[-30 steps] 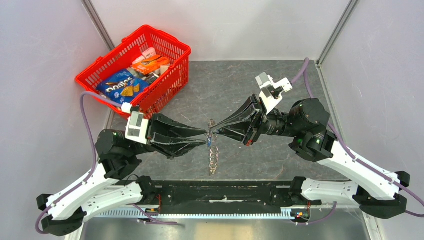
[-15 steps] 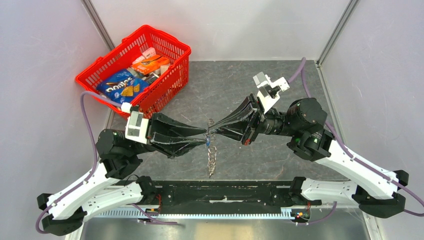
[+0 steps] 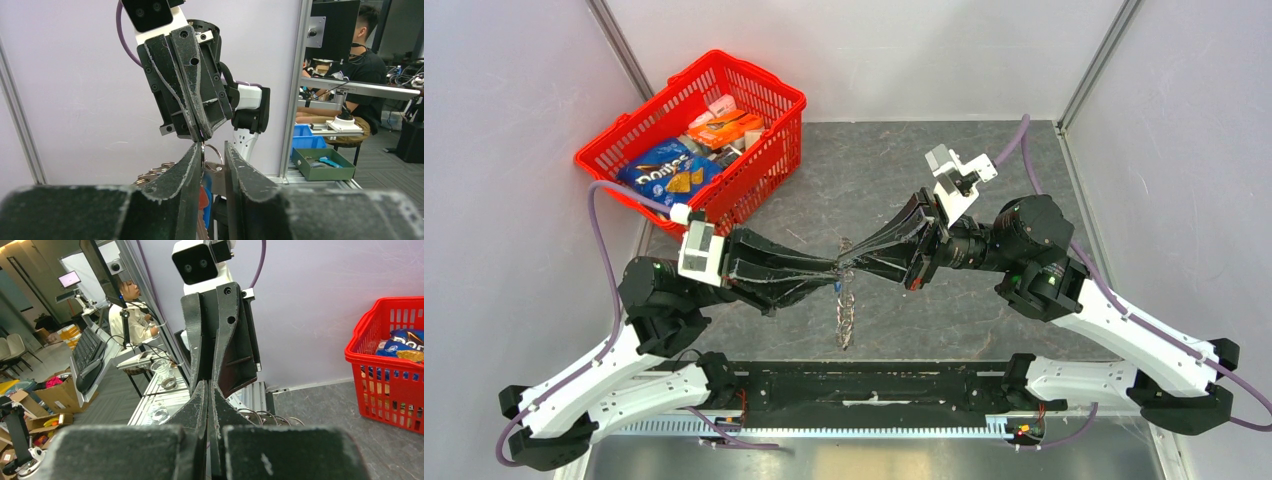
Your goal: Put the keys on the keyring
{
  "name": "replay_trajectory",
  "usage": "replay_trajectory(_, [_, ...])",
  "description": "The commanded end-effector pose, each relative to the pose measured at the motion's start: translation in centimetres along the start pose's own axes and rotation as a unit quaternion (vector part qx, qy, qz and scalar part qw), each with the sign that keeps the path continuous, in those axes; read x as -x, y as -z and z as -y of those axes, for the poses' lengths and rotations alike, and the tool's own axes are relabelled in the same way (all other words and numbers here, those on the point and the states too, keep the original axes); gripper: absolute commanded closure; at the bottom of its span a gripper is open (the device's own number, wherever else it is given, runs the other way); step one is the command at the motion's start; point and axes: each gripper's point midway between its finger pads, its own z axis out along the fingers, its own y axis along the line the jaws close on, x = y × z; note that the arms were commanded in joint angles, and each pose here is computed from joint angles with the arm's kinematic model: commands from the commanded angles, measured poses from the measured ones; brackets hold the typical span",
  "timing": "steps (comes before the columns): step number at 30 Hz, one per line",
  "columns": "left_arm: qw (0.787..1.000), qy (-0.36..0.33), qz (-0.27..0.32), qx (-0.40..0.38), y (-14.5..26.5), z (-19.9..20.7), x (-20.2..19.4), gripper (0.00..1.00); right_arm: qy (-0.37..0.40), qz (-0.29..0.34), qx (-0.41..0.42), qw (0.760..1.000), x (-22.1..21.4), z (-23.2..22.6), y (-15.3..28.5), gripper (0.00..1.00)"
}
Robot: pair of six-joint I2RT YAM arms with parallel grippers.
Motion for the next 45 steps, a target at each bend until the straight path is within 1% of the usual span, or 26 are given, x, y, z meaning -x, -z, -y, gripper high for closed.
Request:
replay_trajectory(1, [1.0,-0.022,0.014,-0.006,-0.2,0.1,0.8,0.78,0.019,0.037,0.027,0.999,2.4,-1.7,0.2,1.0])
replay_trajectory(3, [1.0,-0.021,0.012,-0.006,-0.2,0.1,0.7,0.81,0.019,0.038,0.027,0.999,2.5,-1.7,0.2,1.0])
replay_trajectory(10, [1.0,-0.02,0.009,-0.002,0.0,0.0,0.4,0.81,0.023,0.041,0.031,0.998,2.7,-2.1,0.5,1.0])
replay_trajectory(11, [1.0,-0.02,0.008,-0.001,0.0,0.0,0.3,0.83,0.023,0.042,0.031,0.998,2.7,-2.1,0.5,1.0])
replay_trajectory(13, [1.0,-0.019,0.006,-0.001,0.0,-0.1,0.2,0.95,0.023,0.043,0.032,0.998,2.7,-2.2,0.6,1.0])
replay_trajectory(14, [1.0,-0.019,0.005,0.0,-0.1,-0.1,0.2,0.98,0.023,0.043,0.031,0.998,2.7,-2.1,0.6,1.0])
replay_trajectory(22, [1.0,-0.002,-0.008,0.007,-0.4,-0.3,0.3,0.98,0.029,0.028,0.026,0.999,2.3,-2.2,1.1,1.0])
replay_trajectory(24, [1.0,0.006,-0.016,0.01,-0.5,-0.4,0.2,0.98,0.033,0.018,0.024,0.999,2.1,-2.3,1.3,0.85])
replay_trajectory(26, [1.0,0.011,-0.021,0.013,-0.4,-0.4,0.1,0.98,0.037,0.005,0.023,0.999,1.9,-2.4,1.6,0.73])
replay_trajectory(28, [0.999,0.019,-0.029,0.016,-0.3,-0.4,-0.2,0.98,0.043,-0.004,0.016,0.999,1.7,-2.4,2.0,0.64])
replay_trajectory(30, [0.999,0.028,-0.041,0.012,-0.3,-0.2,-0.4,0.98,0.048,-0.018,0.006,0.999,1.3,-2.4,2.7,0.6])
replay_trajectory(34, [0.996,0.05,-0.068,0.001,-0.4,0.3,-1.0,0.98,0.059,-0.05,-0.005,0.997,0.9,-2.5,3.5,0.56])
replay_trajectory(35, [0.994,0.063,-0.086,-0.006,-0.5,0.6,-1.5,0.98,0.062,-0.09,-0.014,0.994,0.1,-2.2,3.9,0.54])
replay_trajectory(40, [0.988,0.092,-0.121,-0.031,-0.9,1.4,-2.1,0.98,0.059,-0.167,-0.026,0.984,-2.0,-1.4,4.4,0.52])
replay_trajectory(43, [0.983,0.11,-0.146,-0.032,-0.9,1.3,-3.0,0.98,0.052,-0.199,-0.026,0.978,-3.2,-1.1,4.6,0.52])
replay_trajectory(45, [0.979,0.118,-0.161,-0.031,-1.0,1.3,-3.5,0.98,0.048,-0.209,-0.025,0.976,-3.6,-1.0,4.7,0.52])
